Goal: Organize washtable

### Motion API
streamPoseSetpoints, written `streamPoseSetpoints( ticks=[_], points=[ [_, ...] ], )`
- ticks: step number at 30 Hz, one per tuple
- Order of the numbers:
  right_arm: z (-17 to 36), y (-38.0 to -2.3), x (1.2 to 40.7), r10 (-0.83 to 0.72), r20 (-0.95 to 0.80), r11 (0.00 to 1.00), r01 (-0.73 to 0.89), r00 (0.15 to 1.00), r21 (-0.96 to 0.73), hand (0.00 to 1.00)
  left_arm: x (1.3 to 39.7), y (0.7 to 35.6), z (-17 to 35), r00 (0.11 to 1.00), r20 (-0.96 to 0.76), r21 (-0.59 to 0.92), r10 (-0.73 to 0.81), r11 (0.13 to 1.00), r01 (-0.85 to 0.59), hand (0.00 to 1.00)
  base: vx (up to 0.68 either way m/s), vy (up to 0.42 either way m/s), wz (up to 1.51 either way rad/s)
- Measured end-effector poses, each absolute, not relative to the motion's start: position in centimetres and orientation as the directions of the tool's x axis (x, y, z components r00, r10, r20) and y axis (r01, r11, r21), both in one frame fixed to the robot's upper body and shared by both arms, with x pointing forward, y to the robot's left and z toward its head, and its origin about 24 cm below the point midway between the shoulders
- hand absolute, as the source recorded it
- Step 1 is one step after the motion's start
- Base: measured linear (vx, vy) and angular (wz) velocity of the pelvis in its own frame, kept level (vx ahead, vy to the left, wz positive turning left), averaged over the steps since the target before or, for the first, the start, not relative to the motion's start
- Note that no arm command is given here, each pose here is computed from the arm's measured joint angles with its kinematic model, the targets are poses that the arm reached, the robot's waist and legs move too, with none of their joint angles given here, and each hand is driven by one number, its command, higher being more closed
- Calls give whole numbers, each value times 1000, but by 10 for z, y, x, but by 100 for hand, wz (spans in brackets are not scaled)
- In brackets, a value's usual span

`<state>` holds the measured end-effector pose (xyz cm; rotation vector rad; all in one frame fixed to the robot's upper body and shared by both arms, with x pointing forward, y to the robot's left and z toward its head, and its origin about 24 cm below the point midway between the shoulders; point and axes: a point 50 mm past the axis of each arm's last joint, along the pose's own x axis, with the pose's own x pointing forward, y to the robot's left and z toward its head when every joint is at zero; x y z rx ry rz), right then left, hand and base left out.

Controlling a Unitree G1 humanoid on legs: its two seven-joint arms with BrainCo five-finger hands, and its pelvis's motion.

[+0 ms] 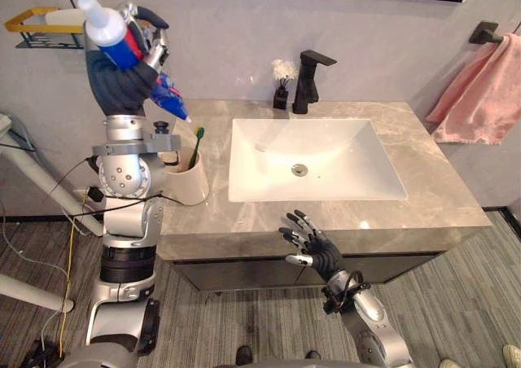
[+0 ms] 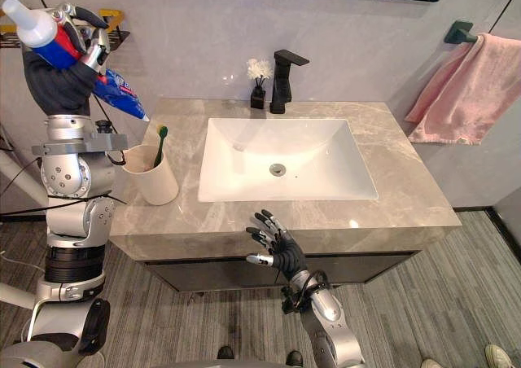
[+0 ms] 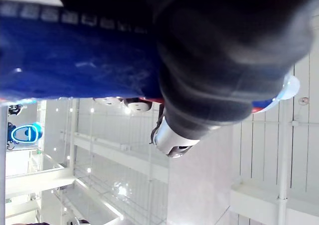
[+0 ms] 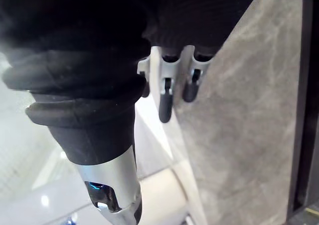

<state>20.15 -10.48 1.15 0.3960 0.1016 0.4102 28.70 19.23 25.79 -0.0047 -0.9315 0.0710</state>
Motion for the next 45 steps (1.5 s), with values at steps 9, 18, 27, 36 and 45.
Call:
streamPoseSetpoints(
  ticks=[9, 18, 27, 36, 45],
  points=[
    [21, -116, 206, 359, 25, 860, -341, 933, 378, 0, 288, 192, 254, 612, 788, -39, 68, 997, -62, 100, 0, 0, 0],
    [22, -118, 206, 354, 27, 864, -338, 935, 373, 0, 288, 196, 238, 654, 751, -46, 87, 996, -79, 100, 0, 0, 0],
    [22, -123, 207, 334, 28, 873, -320, 942, 369, 0, 285, 203, 219, 697, 708, -49, 110, 993, -106, 100, 0, 0, 0],
    [22, -128, 207, 316, 32, 879, -306, 948, 365, 0, 283, 204, 206, 728, 672, -73, 136, 990, -117, 100, 0, 0, 0],
    [28, -129, 208, 312, 58, 880, -311, 948, 358, 0, 282, 214, 206, 723, 669, -89, 172, 984, -152, 100, 0, 0, -3]
  ],
)
